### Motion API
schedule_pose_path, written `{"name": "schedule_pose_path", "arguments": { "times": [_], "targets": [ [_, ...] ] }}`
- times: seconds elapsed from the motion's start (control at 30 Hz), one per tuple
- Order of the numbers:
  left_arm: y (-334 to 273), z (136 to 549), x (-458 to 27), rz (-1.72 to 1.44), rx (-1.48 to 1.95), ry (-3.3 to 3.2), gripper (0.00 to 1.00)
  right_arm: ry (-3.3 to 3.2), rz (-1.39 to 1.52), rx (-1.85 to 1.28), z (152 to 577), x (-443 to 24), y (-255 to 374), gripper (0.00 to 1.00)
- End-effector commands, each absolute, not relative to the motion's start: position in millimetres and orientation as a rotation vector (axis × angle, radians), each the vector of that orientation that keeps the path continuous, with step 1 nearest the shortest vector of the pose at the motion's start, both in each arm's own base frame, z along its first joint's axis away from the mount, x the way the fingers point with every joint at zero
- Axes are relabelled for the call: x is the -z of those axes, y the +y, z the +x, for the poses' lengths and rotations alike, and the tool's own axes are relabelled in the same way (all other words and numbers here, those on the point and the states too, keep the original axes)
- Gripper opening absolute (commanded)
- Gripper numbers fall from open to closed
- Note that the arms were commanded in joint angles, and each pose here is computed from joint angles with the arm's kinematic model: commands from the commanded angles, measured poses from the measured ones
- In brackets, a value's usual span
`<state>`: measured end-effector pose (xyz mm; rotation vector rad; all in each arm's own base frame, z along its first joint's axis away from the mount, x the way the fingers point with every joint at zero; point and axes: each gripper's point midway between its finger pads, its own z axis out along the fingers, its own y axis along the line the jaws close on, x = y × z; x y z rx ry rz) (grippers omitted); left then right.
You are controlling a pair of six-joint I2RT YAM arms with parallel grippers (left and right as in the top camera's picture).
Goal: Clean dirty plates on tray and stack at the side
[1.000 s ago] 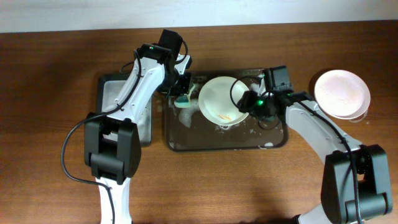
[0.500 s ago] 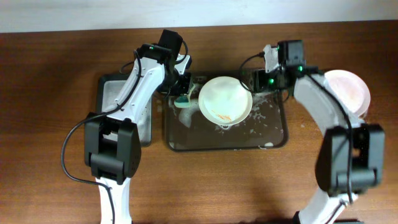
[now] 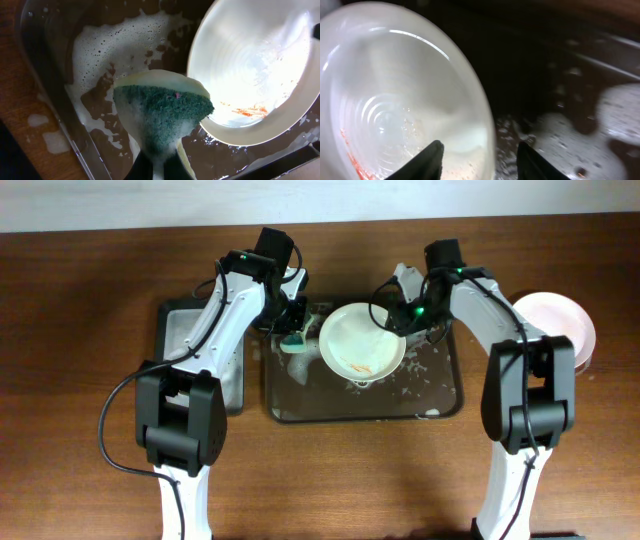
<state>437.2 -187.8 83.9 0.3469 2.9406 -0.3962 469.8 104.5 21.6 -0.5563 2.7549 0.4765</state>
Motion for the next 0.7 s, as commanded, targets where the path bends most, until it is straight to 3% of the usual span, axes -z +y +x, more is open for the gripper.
{"name": "schedule_pose_path", "arguments": {
  "times": [0.0, 0.2, 0.37, 0.5, 0.67],
  "targets": [
    [-188, 436, -90, 0.342, 0.39, 2.932, 0.0, 2.766, -0.597, -0.511, 468, -10, 114, 0.35],
    [-188, 436, -90, 0.342, 0.39, 2.931, 0.01, 2.875, -0.363, -0.462, 462, -4, 103, 0.05],
    [-188, 436, -90, 0.342, 0.39, 2.932, 0.01, 3.006, -0.048, -0.496, 444, -1, 100, 0.04],
    [-188, 436, -90, 0.342, 0.39, 2.932, 0.01, 3.129, 0.43, -0.392, 419, 5, 86, 0.04],
    [-188, 436, -90, 0.343, 0.39, 2.931, 0.01, 3.161, 0.594, -0.322, 406, 9, 86, 0.04]
  ]
}}
